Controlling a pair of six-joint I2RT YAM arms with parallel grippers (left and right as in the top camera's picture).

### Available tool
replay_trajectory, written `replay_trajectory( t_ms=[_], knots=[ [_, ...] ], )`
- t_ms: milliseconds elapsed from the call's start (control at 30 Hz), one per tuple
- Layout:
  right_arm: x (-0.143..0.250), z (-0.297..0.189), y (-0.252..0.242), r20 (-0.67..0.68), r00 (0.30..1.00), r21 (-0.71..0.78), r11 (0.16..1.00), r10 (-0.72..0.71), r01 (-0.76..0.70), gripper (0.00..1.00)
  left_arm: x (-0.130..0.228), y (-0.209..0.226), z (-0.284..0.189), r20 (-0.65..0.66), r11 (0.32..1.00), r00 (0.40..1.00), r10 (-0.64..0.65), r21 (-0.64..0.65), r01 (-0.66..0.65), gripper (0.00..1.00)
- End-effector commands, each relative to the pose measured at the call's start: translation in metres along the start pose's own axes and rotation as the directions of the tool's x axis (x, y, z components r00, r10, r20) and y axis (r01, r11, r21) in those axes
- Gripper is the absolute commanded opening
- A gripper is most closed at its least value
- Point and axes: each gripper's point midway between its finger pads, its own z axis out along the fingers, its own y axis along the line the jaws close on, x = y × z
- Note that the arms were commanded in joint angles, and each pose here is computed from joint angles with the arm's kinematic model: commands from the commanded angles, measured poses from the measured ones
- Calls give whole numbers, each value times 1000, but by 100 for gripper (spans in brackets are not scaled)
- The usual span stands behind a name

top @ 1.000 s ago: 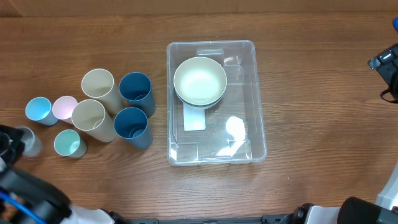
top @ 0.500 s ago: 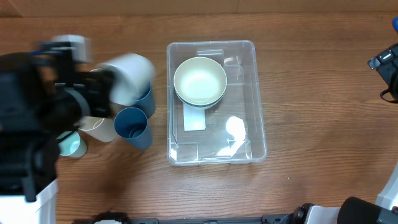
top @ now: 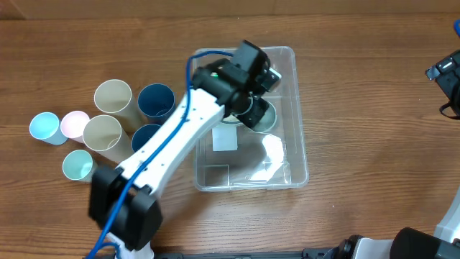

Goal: Pack container
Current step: 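Carry the grey cup into the bin's right side and release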

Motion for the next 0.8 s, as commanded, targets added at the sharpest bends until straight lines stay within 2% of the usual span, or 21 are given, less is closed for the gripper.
replay_trajectory(
  t_ms=[0,200,300,367,600,767],
  knots=[
    [0,0,1,3,1000,-4,1000,0,0,100,-4,-12,33,-23,998,998,64,4,-64,6],
    [0,0,1,3,1000,-4,1000,0,0,100,9,-10,80,-106,994,990,89,-57,-95,9],
    [-1,0,1,4,1000,-4,1000,0,0,100,7,-6,89,-103,992,991,87,-77,-95,12],
    [0,0,1,3,1000,-4,1000,0,0,100,5,-4,89,-96,992,992,80,-93,-89,17],
    [0,0,1,3,1000,-4,1000,0,0,100,1,-1,85,-86,992,995,42,-114,-52,18],
    [0,0,1,3,1000,-3,1000,0,0,100,-26,-2,50,-42,991,999,8,-136,-13,22]
  ],
)
